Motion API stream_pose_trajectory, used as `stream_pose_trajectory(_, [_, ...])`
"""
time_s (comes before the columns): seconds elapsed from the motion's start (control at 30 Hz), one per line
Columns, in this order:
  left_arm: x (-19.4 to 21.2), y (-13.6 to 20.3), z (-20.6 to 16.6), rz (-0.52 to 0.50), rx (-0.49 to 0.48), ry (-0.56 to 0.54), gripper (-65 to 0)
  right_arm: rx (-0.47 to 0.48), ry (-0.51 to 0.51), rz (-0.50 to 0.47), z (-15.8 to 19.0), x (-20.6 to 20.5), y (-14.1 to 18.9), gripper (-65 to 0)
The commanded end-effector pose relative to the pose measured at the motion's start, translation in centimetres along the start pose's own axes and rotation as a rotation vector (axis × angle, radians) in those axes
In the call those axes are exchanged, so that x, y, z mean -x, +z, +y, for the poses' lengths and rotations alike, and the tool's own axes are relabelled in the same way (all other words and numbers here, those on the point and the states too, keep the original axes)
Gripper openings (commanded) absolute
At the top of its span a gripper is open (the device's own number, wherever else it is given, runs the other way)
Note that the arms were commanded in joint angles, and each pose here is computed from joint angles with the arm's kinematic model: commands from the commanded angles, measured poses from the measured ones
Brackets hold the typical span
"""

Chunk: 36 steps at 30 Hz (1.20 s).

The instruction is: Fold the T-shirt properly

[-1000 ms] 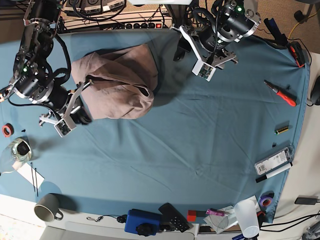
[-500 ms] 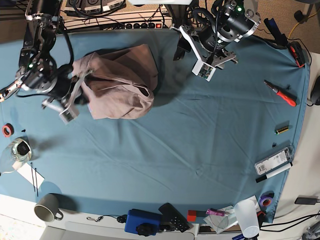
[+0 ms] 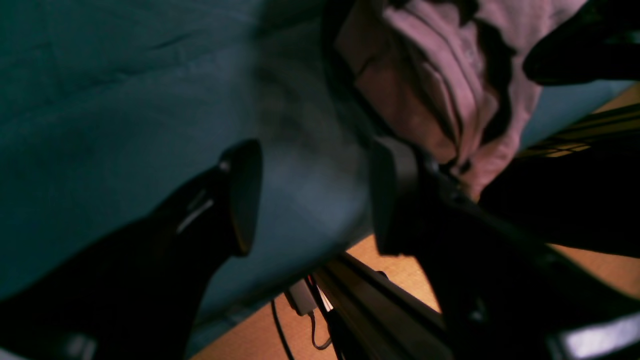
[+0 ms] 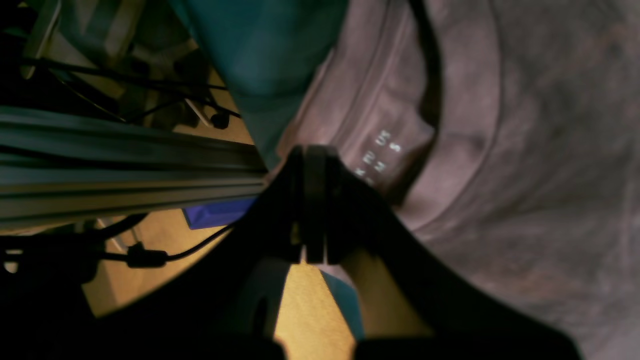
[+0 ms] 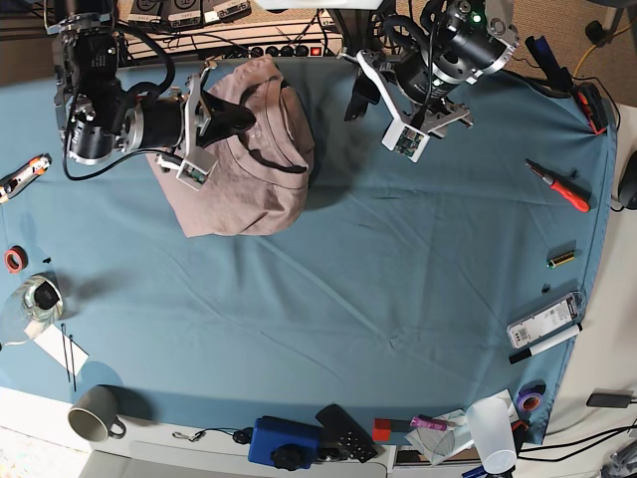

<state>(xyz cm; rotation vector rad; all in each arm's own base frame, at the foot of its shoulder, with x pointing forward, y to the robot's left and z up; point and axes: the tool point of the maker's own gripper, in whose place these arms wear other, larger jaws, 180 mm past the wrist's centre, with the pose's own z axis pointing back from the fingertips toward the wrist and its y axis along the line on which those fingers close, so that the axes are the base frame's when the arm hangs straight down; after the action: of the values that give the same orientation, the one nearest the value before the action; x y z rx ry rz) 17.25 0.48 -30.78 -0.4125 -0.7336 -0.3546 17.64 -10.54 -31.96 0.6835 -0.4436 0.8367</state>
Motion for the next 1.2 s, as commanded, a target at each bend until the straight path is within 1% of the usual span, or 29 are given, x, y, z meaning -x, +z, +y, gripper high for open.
stream_pose_trajectory(0.0, [-1.0,0.3,-0.4,-0.044,0.011,0.002,-30.5,0.008,0.03,-0.043,-0.2,-1.4,0.8,-65.0])
stream_pose_trajectory(0.07, [-0.9,0.3,-0.4,-0.043,0.011,0.002,-30.5,0.031,0.042,-0.057,-0.8,-2.1,1.3,-65.0])
stream_pose_trajectory(0.13, [-1.0,0.3,-0.4,-0.043,0.011,0.002,-30.5,0.075,0.054,-0.072,-1.8,-2.7,2.0,-65.0])
stream_pose_trajectory(0.17, [-1.0,0.3,-0.4,-0.044,0.011,0.002,-30.5,0.118,0.061,-0.066,-2.7,-2.9,2.5,-65.0])
stream_pose_trajectory(0.23, [-0.9,0.3,-0.3,-0.043,0.01,0.002,-30.5,0.234,0.074,-0.024,-5.0,-2.5,3.3,-65.0])
stream_pose_trajectory(0.27, [-0.9,0.3,-0.3,-0.043,0.007,0.0,-30.5,0.286,0.089,-0.036,-5.9,-2.9,3.7,-65.0])
stream_pose_trajectory(0.33, [-1.2,0.3,0.0,-0.056,-0.01,-0.01,-30.5,0.34,0.105,-0.073,-7.0,-3.6,4.0,-65.0])
stream_pose_trajectory(0.4, [-1.5,0.4,0.8,-0.074,-0.052,-0.036,-30.5,0.347,0.084,-0.106,-7.7,-3.9,3.8,-65.0])
stream_pose_trajectory(0.43, [-1.6,0.4,1.2,-0.077,-0.079,-0.053,-30.5,0.341,0.057,-0.116,-8.0,-3.8,3.4,-65.0])
stream_pose_trajectory(0.53, [-1.5,0.5,2.2,-0.067,-0.135,-0.089,-30.7,0.309,-0.056,-0.14,-9.5,-2.9,1.8,-65.0])
stream_pose_trajectory(0.6, [-1.5,0.6,2.7,-0.065,-0.161,-0.106,-30.7,0.283,-0.138,-0.139,-10.4,-2.0,0.5,-65.0])
stream_pose_trajectory(0.63, [-1.4,0.6,3.0,-0.06,-0.178,-0.116,-31.7,0.271,-0.174,-0.137,-10.8,-1.6,0.0,-65.0])
stream_pose_trajectory(0.7, [-1.3,0.8,3.9,-0.045,-0.231,-0.148,-37.3,0.248,-0.229,-0.117,-11.4,-0.8,-1.0,-65.0])
stream_pose_trajectory(0.77, [-1.3,1.2,5.4,-0.04,-0.319,-0.133,-45.6,0.235,-0.254,-0.1,-11.6,-0.5,-1.5,-65.0])
stream_pose_trajectory(0.83, [-1.4,1.8,7.0,-0.046,-0.407,-0.119,-55.3,0.234,-0.251,-0.102,-11.7,-0.8,-1.5,-65.0])
stream_pose_trajectory(0.9, [-1.6,2.3,8.1,-0.052,-0.464,-0.15,-63.5,0.24,-0.236,-0.114,-11.9,-1.5,-1.2,-65.0])
stream_pose_trajectory(0.93, [-1.6,2.5,8.5,-0.049,-0.482,-0.174,-65.0,0.25,-0.247,-0.124,-12.1,-1.9,-0.9,-65.0])
stream_pose_trajectory(1.0, [-1.8,2.9,9.0,-0.053,-0.506,-0.213,-65.0,0.266,-0.246,-0.149,-12.3,-3.1,-0.4,-65.0])
stream_pose_trajectory(1.07, [-1.9,3.2,9.5,-0.052,-0.53,-0.238,-65.0,0.282,-0.205,-0.169,-12.1,-4.5,0.3,-65.0])
stream_pose_trajectory(1.17, [-1.8,3.7,10.6,-0.049,-0.573,-0.231,-65.0,0.317,-0.129,-0.179,-11.6,-6.0,1.4,-65.0])
